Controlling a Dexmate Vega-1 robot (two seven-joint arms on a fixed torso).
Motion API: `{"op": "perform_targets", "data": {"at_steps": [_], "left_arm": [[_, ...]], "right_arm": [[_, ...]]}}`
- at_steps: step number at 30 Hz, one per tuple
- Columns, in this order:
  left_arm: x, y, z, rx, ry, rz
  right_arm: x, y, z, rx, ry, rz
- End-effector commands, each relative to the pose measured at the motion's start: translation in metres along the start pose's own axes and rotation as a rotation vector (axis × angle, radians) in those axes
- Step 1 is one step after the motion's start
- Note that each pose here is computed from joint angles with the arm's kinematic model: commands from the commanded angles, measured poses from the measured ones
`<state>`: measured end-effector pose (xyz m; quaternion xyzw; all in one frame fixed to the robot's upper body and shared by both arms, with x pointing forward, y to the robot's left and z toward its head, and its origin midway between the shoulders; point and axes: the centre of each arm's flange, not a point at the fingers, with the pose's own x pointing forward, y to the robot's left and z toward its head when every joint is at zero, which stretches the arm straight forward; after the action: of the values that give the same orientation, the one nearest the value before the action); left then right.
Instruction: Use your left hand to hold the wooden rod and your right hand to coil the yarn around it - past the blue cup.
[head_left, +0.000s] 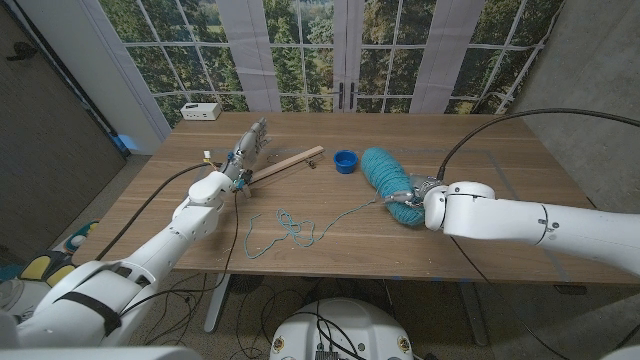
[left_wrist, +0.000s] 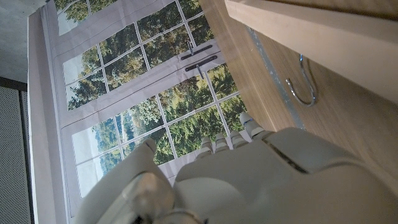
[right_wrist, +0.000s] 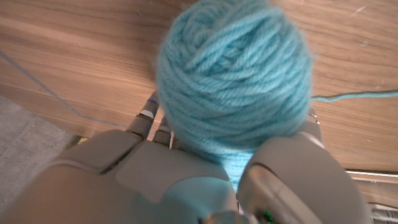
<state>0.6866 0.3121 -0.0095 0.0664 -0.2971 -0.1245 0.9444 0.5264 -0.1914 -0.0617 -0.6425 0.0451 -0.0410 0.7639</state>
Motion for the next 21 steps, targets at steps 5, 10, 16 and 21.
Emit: {"op": "perform_targets", "data": {"at_steps": [5,10,16,21], "left_arm": [[-0.0031,0.0013,0.002,0.008,0.0,0.0],[-0.0006,-0.0011,0.0018,0.003,0.001,-0.008],[-0.001,-0.0011,0.0034,0.009,-0.002,-0.005],[-0.0029,-0.0022,0.0045,0.008,-0.001,-0.005]], "right_arm": [[-0.0105,-0.0116,-0.0042,-0.031,0.145,0.067],[-0.0152,-0.0139,-0.0036,-0.05,0.096,-0.024],[-0.0111,-0.0142,-0.0073,-0.066,0.121,-0.002],[-0.0072,-0.0118,-0.0105,-0.063,0.133,-0.006]]}}
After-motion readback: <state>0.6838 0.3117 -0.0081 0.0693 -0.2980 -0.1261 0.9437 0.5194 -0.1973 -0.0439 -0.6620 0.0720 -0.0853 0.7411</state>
